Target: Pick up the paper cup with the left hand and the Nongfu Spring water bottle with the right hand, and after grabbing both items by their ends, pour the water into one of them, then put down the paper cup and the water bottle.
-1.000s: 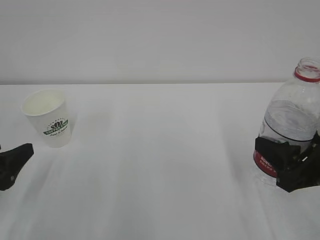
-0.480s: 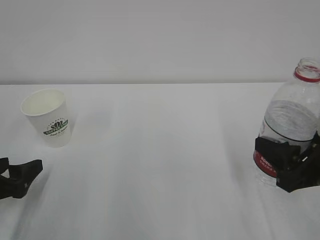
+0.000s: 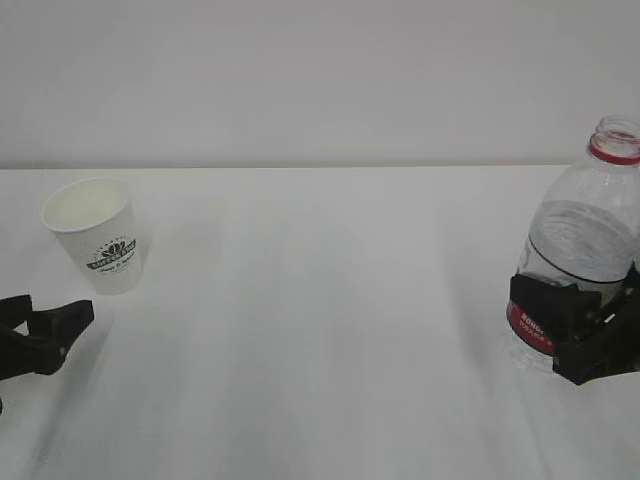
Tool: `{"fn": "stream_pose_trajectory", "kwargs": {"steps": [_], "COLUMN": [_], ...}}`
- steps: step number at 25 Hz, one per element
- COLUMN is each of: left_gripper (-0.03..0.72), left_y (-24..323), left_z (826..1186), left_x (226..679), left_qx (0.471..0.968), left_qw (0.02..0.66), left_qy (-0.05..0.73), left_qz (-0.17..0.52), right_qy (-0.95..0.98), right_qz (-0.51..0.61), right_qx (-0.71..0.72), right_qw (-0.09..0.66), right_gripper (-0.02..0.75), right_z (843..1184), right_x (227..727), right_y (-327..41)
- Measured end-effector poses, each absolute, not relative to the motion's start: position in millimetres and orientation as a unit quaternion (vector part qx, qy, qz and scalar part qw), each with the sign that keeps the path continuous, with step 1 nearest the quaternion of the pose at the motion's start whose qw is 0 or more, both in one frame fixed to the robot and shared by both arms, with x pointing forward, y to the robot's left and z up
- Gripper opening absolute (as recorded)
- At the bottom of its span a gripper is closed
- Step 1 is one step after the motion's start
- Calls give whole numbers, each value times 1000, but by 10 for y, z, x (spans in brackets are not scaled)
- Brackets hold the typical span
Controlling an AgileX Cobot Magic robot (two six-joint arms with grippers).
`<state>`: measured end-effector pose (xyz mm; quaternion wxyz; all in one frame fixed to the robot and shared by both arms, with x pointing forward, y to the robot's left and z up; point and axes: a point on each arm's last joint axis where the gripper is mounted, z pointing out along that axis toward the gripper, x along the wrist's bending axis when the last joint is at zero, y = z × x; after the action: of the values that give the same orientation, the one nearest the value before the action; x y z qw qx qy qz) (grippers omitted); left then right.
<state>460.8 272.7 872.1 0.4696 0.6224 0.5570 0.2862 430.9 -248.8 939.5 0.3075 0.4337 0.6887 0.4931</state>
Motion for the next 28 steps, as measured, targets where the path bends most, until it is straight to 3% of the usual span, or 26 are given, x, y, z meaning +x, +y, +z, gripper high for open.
{"fn": "stream_pose_trajectory", "kwargs": {"steps": [4, 12, 28], "left_gripper": [588, 678, 668], "left_y": [2706, 2659, 2709], "left_z": [8752, 8772, 8706], "left_x": [4720, 4862, 4983], "left_qx": [623, 632, 614], "left_qw": [482, 500, 490], "left_qy": [542, 516, 539], "left_qz": [292, 291, 305], "right_qy": [689, 689, 689], "right_qz": [493, 493, 493], "right_qx": [434, 434, 434], "right_qw": [308, 307, 307], "right_gripper": [449, 449, 449], "right_z": [9395, 9395, 9395], "right_x": [4309, 4309, 4309], "right_y": [-2488, -2487, -2487]}}
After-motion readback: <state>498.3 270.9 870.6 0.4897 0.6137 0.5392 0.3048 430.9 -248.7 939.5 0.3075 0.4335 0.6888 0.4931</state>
